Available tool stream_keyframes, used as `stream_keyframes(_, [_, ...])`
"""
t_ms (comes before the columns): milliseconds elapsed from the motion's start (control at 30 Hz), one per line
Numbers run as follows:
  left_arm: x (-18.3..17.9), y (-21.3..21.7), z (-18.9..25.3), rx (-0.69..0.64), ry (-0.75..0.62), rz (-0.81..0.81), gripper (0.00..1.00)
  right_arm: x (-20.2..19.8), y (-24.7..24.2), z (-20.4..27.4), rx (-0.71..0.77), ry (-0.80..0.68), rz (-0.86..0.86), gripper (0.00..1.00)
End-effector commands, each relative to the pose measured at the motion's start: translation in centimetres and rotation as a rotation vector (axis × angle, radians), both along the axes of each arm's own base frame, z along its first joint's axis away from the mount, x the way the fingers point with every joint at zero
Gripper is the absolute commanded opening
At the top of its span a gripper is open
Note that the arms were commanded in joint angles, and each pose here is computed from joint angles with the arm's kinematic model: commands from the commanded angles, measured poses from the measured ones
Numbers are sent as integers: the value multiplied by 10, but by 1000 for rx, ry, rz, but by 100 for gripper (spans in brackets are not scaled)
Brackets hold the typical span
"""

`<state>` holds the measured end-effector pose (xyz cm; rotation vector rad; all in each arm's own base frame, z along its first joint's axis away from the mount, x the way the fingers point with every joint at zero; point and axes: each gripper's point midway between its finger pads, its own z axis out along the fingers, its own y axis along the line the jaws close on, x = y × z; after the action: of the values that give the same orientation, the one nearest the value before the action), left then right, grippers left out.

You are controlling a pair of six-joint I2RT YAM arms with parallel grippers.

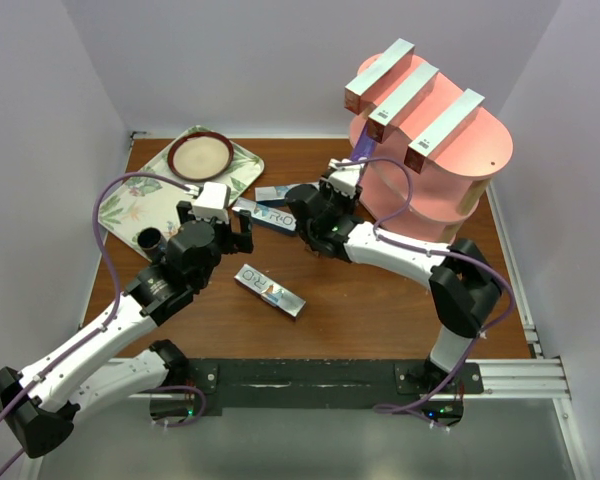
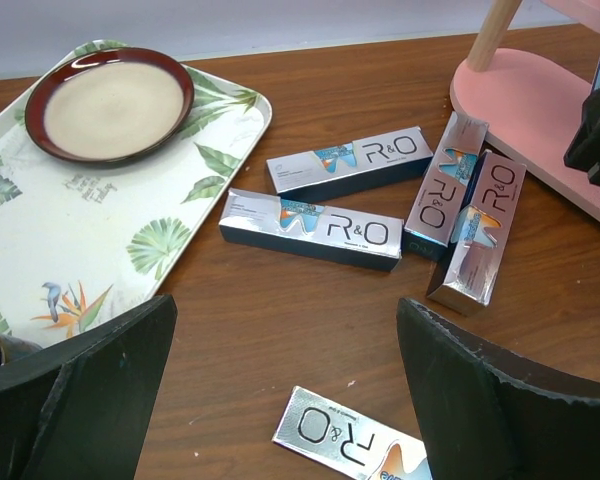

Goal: Place and organize the toothpastes onto the shelf

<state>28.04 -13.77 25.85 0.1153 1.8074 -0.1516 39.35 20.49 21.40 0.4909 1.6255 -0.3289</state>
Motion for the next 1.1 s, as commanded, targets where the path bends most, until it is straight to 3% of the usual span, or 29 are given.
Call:
stream_keyframes(0, [1,1,3,-23,-16,4,97,6,-13,34,61,-104,-106,40])
stream_keyframes(267, [-1,0,4,-30,-20,-2,97,7,-20,39,28,-91,-134,41])
stream_keyframes(800, [0,-2,2,-27,-13,-12,97,-45,-57,44,-57,87,54,42])
stream_keyframes(1067, [0,-2,1,-23,-10,-8,97,-48,-67,38,-51,105,68,44])
